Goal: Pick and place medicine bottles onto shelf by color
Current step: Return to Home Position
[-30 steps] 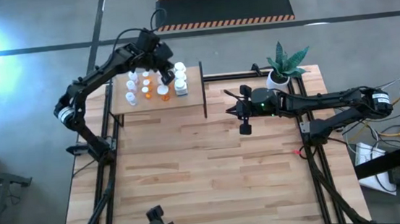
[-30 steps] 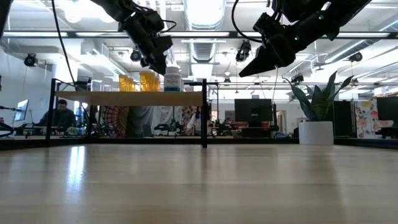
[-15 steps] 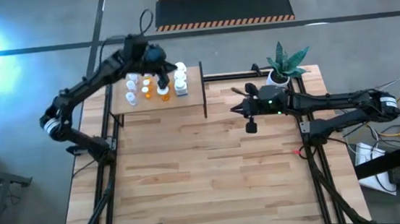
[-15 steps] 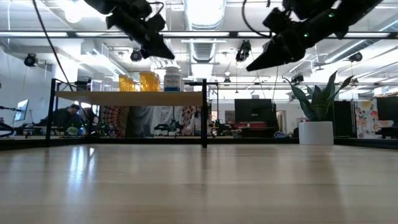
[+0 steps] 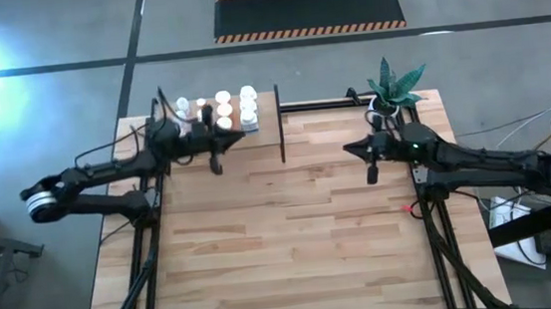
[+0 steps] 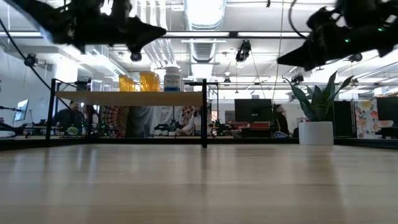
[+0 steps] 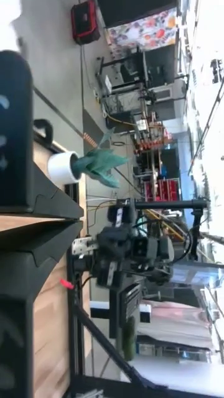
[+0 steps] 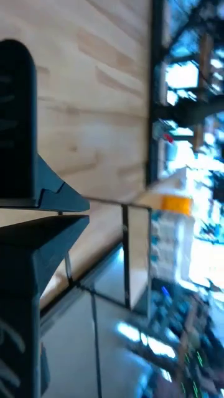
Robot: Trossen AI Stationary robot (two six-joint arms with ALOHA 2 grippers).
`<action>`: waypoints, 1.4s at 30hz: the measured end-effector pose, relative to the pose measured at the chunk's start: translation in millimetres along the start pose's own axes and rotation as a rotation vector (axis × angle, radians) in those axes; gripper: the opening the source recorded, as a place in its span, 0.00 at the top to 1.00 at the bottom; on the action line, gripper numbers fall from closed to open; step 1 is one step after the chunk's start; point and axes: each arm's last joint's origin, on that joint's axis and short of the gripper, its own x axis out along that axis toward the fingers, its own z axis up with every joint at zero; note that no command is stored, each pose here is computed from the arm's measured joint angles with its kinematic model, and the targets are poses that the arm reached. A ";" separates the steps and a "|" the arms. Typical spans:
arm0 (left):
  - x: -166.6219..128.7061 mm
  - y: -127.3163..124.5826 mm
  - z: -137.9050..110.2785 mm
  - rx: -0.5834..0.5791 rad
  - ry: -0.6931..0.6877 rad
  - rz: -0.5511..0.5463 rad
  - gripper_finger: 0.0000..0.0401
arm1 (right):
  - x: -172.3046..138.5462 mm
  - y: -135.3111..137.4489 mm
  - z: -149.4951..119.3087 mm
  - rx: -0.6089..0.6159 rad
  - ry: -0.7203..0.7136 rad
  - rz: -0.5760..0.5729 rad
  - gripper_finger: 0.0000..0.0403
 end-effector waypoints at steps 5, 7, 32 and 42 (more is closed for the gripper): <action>-19.2 -19.2 -24.3 -0.015 0.002 0.037 1.00 | -23.6 3.2 -20.6 0.048 -0.095 -0.145 0.97; -26.7 -23.7 -32.1 -0.021 0.017 0.056 1.00 | -35.1 5.1 -24.2 0.063 -0.165 -0.167 0.97; -91.1 -46.0 -72.9 -0.049 -0.072 0.215 1.00 | -54.0 11.9 -55.3 0.115 -0.165 -0.208 0.97; -85.1 -44.9 -89.1 -0.130 0.038 0.217 1.00 | -50.1 11.9 -59.1 0.051 -0.103 -0.207 0.97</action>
